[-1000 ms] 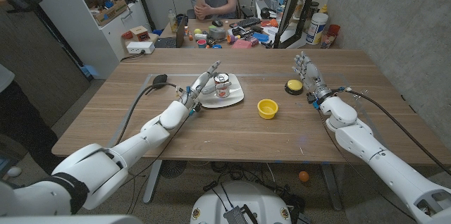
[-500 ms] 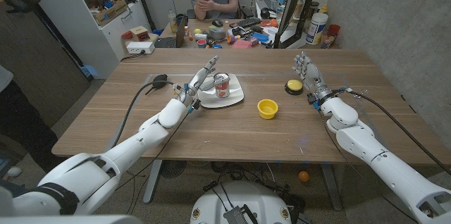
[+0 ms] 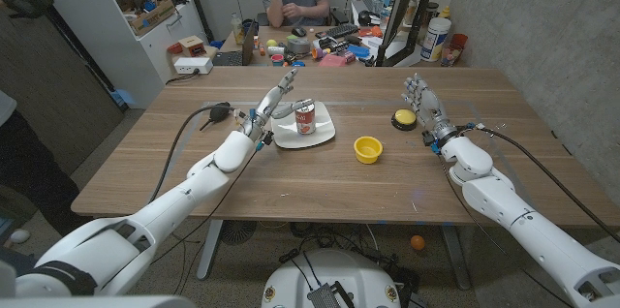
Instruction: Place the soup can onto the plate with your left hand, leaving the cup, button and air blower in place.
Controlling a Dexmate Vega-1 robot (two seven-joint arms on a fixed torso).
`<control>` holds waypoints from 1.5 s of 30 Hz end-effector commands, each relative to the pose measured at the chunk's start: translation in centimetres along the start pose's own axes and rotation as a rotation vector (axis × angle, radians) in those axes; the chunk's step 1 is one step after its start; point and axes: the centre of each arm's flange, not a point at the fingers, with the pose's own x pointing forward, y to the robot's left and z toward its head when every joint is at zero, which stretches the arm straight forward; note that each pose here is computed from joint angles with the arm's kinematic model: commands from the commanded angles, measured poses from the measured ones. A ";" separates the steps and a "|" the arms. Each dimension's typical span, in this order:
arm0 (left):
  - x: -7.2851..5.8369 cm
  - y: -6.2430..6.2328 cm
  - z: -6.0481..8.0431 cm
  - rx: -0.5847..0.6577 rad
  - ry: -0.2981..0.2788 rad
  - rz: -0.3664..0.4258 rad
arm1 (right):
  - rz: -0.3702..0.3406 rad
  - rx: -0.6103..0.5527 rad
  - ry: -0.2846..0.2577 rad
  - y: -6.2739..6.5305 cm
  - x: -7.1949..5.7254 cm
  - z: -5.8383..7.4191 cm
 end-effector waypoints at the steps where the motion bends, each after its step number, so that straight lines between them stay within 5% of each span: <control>1: 0.6 1.4 1.6 0.013 -0.022 0.024 | 0.001 -0.005 0.003 0.2 -0.4 0.0; 45: 2.8 6.3 8.4 0.053 -0.112 0.041 | -0.022 -0.001 0.002 1.0 -2.5 -0.2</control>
